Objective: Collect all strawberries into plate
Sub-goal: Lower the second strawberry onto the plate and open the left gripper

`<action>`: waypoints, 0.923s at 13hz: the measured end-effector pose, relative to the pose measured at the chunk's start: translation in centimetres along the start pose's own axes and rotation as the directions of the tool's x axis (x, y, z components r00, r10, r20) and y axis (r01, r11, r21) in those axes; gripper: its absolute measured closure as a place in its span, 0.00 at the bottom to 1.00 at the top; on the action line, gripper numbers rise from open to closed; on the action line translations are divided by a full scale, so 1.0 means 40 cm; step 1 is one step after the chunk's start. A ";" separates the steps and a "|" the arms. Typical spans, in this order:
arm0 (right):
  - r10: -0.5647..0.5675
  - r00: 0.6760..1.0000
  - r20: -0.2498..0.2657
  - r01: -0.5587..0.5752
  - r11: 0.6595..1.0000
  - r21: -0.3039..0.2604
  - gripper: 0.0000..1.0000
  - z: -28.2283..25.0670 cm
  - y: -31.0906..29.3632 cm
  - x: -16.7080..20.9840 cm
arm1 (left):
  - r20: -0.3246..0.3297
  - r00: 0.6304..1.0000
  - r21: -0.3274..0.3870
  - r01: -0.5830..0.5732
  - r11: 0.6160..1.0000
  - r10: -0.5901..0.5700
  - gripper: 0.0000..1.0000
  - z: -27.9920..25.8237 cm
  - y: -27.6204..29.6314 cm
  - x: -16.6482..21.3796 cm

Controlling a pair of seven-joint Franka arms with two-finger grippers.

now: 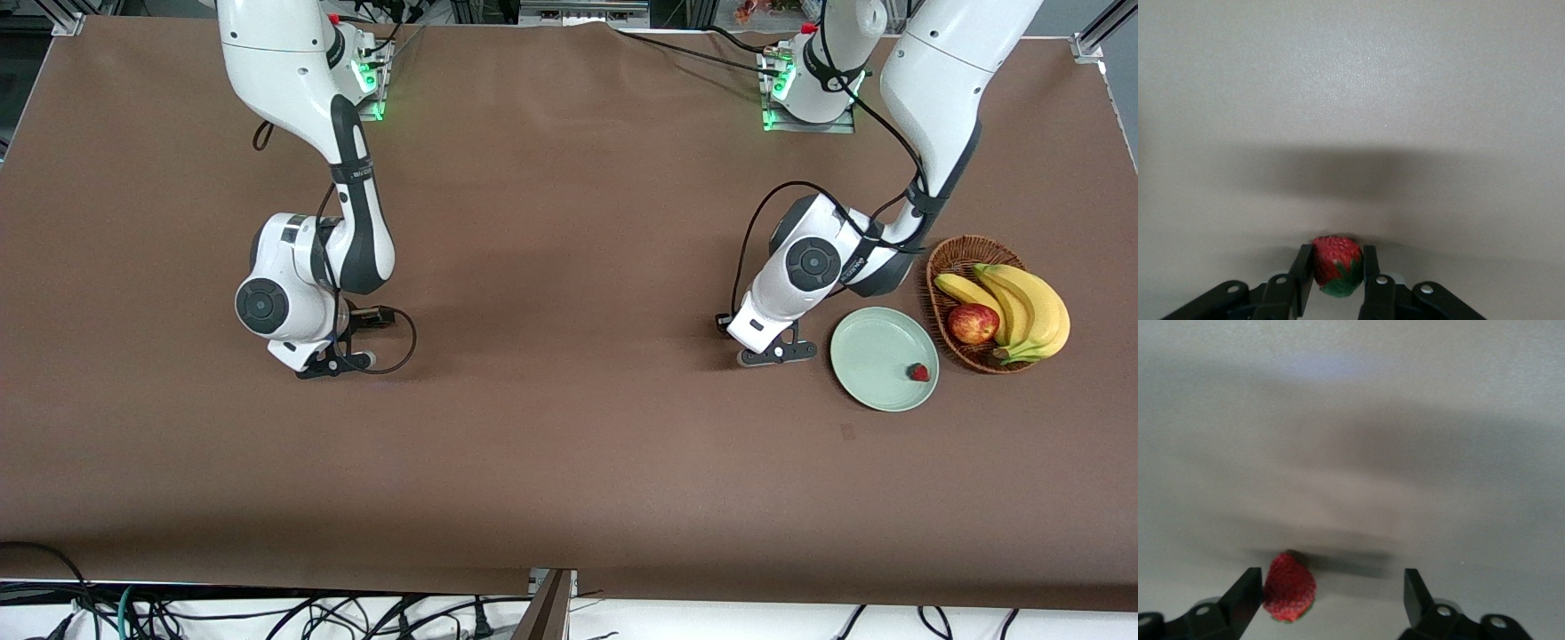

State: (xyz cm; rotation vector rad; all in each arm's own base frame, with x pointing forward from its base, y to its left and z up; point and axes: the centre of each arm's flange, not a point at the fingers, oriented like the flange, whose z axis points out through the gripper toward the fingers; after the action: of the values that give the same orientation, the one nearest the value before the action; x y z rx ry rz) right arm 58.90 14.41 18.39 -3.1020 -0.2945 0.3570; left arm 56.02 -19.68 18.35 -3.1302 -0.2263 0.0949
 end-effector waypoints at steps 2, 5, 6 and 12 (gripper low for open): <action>-0.005 1.000 0.003 0.005 1.000 0.003 0.13 0.001 -0.010 -0.006 | -0.019 1.000 -0.004 0.002 1.000 -0.002 0.66 -0.026 -0.041 0.043; -0.006 1.000 0.006 0.005 1.000 0.007 0.14 0.003 -0.014 -0.010 | -0.017 0.996 0.023 -0.089 0.996 0.089 0.66 -0.096 -0.158 0.124; -0.006 1.000 0.007 0.005 1.000 0.007 0.14 0.004 -0.014 -0.010 | -0.016 0.992 0.033 -0.122 0.992 0.122 0.66 -0.119 -0.203 0.147; 0.007 0.999 0.035 -0.009 0.999 0.041 0.16 0.007 -0.023 -0.020 | 0.015 0.954 0.061 -0.300 0.952 0.299 0.66 -0.125 -0.518 0.220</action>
State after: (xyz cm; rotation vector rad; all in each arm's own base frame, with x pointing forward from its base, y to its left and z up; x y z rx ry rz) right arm 57.91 15.16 18.30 -3.0607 -0.2718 0.4126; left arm 62.04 2.09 22.93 -3.0746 0.2498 0.1087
